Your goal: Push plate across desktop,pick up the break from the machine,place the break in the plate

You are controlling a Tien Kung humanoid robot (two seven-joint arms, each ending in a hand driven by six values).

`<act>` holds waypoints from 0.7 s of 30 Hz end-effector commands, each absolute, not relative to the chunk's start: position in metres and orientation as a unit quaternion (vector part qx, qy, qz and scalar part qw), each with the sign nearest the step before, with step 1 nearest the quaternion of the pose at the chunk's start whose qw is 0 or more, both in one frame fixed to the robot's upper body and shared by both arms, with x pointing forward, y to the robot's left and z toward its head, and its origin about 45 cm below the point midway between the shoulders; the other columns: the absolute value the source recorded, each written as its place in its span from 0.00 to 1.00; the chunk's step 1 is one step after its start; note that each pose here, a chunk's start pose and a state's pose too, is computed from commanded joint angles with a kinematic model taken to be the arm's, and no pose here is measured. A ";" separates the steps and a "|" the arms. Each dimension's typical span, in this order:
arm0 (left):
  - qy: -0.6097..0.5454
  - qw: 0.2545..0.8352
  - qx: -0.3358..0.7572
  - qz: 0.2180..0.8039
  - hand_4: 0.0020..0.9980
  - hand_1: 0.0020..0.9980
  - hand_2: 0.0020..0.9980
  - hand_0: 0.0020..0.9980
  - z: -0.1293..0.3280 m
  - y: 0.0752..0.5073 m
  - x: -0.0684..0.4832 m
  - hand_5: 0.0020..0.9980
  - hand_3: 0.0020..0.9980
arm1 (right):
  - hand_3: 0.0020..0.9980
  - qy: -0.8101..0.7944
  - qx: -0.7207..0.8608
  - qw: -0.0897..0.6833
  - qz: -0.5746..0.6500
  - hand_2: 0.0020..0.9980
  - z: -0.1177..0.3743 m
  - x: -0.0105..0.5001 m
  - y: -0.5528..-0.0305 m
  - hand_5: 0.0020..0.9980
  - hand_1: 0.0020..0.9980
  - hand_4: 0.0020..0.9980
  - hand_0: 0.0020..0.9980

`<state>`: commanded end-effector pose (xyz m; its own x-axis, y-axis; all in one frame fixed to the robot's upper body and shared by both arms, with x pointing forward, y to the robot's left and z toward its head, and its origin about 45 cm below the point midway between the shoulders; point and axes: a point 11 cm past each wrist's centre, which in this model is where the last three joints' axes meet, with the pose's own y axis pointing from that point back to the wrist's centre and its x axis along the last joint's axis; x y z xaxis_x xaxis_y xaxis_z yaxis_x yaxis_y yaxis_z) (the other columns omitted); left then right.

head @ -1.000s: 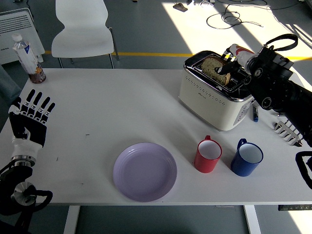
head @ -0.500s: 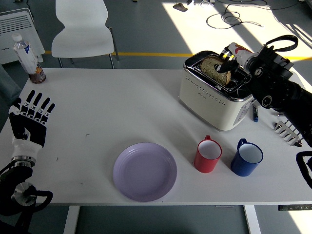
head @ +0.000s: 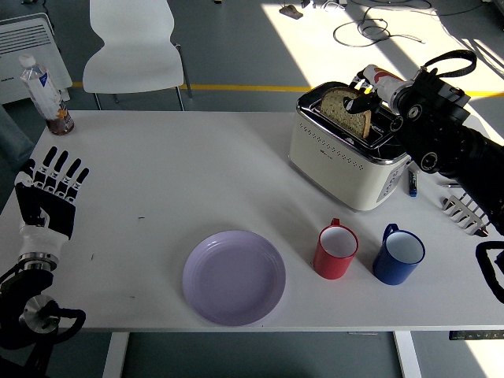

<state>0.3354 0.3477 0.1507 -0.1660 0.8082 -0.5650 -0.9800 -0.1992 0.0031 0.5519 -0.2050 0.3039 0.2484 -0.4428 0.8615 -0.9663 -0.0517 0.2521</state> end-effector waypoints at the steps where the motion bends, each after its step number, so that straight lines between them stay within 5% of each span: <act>1: 0.188 0.604 -0.228 0.740 0.51 0.84 0.91 0.80 0.150 0.348 0.335 1.00 0.89 | 0.48 -0.535 0.660 0.431 0.304 0.42 0.307 0.552 -0.203 0.17 0.35 0.38 0.30; 21: 0.189 0.604 -0.224 0.741 0.51 0.84 0.91 0.80 0.148 0.349 0.332 1.00 0.89 | 0.48 -0.561 0.665 0.286 0.401 0.41 0.434 0.539 -0.164 0.18 0.32 0.38 0.29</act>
<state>0.3323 0.3485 0.1481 -0.1703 0.8105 -0.5605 -0.9800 -0.1989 0.0102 0.5388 -0.1641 0.4337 0.0489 -0.5170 0.8546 -0.9761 -0.2063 -0.0690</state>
